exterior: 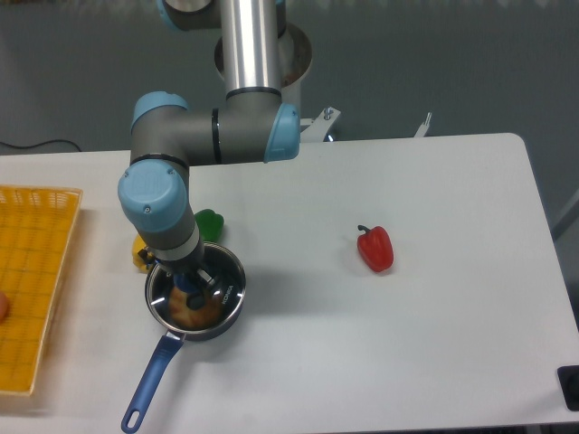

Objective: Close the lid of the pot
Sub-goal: 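Lower the glass lid onto the pan rim over the donut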

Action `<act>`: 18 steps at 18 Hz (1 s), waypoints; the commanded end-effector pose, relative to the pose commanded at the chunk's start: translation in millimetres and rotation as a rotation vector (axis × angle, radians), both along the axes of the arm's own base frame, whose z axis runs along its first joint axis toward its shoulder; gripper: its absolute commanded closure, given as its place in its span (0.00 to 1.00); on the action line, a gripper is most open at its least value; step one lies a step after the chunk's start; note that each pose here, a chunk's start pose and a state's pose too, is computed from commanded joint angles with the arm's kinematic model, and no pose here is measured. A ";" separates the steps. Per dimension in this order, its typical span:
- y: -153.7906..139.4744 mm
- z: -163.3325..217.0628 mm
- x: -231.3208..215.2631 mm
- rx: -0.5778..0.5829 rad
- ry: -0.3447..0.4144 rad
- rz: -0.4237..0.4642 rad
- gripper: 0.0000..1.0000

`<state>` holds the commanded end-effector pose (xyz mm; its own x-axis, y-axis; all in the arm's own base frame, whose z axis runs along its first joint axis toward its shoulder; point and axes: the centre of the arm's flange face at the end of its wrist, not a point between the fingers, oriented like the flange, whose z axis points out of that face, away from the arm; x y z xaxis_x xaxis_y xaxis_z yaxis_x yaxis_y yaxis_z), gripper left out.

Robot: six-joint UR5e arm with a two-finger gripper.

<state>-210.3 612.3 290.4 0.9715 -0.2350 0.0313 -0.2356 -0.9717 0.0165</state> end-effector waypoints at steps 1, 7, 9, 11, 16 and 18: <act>-0.6 0.1 0.4 -0.001 -0.001 -0.002 0.37; 0.2 -0.6 4.2 -0.003 0.000 -0.008 0.37; 0.7 1.2 4.4 0.003 -0.002 -0.008 0.35; -0.1 -0.2 4.6 -0.001 -0.001 -0.008 0.00; -0.1 -0.2 4.6 -0.001 -0.001 -0.009 0.00; 0.2 2.0 3.8 0.004 -0.003 -0.009 0.00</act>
